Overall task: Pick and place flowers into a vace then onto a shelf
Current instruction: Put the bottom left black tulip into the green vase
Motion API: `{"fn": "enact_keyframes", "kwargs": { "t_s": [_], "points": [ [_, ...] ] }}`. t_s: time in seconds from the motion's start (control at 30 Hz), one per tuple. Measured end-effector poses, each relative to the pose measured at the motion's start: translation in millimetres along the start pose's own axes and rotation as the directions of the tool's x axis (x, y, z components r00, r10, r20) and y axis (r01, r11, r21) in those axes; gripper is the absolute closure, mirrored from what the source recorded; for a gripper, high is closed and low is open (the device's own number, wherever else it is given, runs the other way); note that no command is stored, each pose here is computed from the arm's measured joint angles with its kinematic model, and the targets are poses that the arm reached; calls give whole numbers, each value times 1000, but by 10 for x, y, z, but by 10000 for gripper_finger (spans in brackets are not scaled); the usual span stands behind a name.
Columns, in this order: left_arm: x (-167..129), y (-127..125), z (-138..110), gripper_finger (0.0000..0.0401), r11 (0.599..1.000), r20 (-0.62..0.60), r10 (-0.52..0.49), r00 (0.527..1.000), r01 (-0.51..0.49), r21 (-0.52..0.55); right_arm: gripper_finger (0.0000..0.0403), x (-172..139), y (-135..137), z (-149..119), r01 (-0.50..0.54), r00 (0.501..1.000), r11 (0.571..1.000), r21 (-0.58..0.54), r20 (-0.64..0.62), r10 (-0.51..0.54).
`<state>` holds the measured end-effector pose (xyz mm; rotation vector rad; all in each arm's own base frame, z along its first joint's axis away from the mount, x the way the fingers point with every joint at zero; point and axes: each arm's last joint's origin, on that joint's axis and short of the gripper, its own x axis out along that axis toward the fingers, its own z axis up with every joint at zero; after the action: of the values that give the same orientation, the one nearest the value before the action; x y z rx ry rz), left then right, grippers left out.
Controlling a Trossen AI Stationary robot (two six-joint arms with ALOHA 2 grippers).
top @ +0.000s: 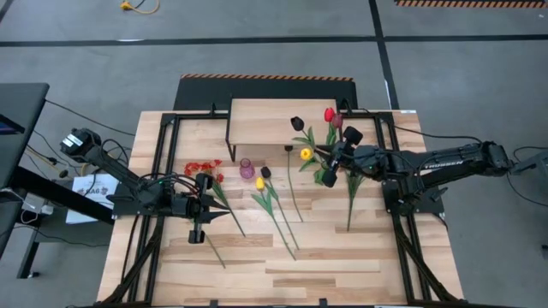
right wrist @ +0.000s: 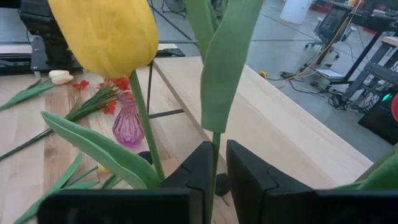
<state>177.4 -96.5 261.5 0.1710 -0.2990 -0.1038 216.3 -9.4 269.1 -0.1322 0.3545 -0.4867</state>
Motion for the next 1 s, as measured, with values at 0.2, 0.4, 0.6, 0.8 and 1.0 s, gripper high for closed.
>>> {"fn": "enact_keyframes", "kwargs": {
  "t_s": [0.2,0.4,0.6,0.8,1.0],
  "points": [
    [0,0,1,385,1000,0,0,1000,0,0,399,0,0,2,0,1000,1000,-14,2,0],
    [0,0,1,385,1000,1,0,1000,0,0,401,0,-1,3,2,1000,1000,-14,3,-2],
    [0,0,1,385,1000,0,0,1000,0,0,402,0,-2,3,8,1000,1000,-9,3,-8],
    [0,0,1,385,1000,0,0,1000,0,0,402,-10,-6,4,66,998,998,5,2,-67],
    [0,0,1,385,1000,0,0,1000,0,0,403,-17,-18,7,100,995,995,20,3,-100]
  ]
}}
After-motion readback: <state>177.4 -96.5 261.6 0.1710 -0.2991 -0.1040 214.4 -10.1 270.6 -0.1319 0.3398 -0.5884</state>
